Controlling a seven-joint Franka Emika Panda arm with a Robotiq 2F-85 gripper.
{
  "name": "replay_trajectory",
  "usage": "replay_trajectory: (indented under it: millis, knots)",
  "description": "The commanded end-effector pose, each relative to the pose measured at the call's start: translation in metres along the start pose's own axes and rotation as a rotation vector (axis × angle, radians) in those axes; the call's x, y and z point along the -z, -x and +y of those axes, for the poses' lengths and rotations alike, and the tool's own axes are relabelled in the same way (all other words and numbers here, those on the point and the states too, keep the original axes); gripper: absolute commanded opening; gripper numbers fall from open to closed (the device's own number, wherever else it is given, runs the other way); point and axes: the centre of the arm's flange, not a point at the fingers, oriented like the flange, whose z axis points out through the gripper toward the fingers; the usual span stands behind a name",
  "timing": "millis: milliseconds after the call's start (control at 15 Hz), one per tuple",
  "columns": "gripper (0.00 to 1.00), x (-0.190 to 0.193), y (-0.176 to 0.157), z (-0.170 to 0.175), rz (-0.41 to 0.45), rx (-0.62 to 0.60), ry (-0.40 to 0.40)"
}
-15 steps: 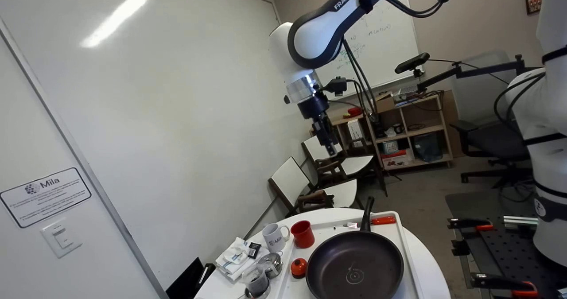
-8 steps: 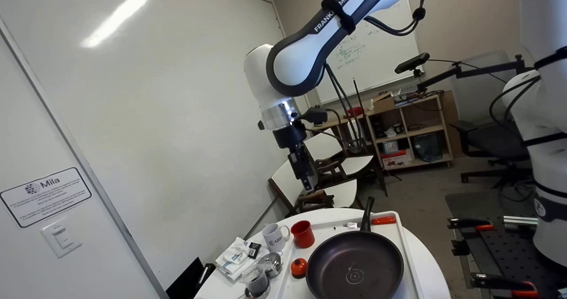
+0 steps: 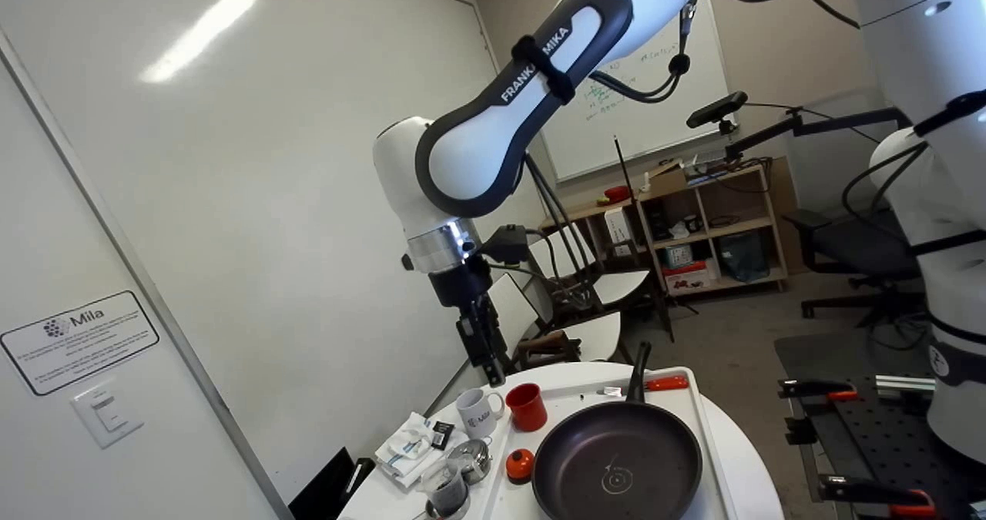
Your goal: Use the napkin on the top to wipe the pan
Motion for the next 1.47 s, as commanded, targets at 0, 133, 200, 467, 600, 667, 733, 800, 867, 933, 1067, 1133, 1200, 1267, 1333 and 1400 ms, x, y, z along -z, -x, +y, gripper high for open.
replay_trajectory:
  millis: [0,133,200,467,600,667,733,800,867,933,1067,1133,1200,1267,1333,1400]
  knots:
    - [1.0,-0.026,-0.05,0.015,0.012,0.002,0.016]
    - [1.0,-0.044,-0.061,0.022,0.009,-0.001,0.004]
    - [1.0,-0.047,-0.063,0.023,0.009,0.0,0.003]
    - [1.0,-0.055,-0.051,0.02,-0.007,-0.009,-0.005]
    - [1.0,-0.053,-0.052,0.02,-0.002,-0.01,-0.004]
    - [1.0,-0.052,-0.053,0.021,0.001,-0.01,-0.004]
    - [1.0,-0.055,-0.055,0.022,-0.003,-0.009,-0.008]
    - [1.0,-0.066,-0.062,0.026,-0.018,-0.011,-0.017]
    - [1.0,-0.077,-0.067,0.028,-0.029,-0.008,-0.037]
    - [1.0,-0.092,-0.074,0.029,-0.045,-0.009,-0.048]
    - [1.0,-0.115,-0.08,0.03,-0.074,-0.002,-0.067]
    - [1.0,-0.126,-0.083,0.03,-0.085,0.006,-0.078]
    - [1.0,-0.137,-0.087,0.03,-0.096,0.009,-0.085]
    - [1.0,-0.145,-0.089,0.029,-0.104,0.013,-0.091]
    - [1.0,-0.153,-0.094,0.028,-0.112,0.017,-0.097]
    - [1.0,-0.159,-0.098,0.027,-0.115,0.02,-0.103]
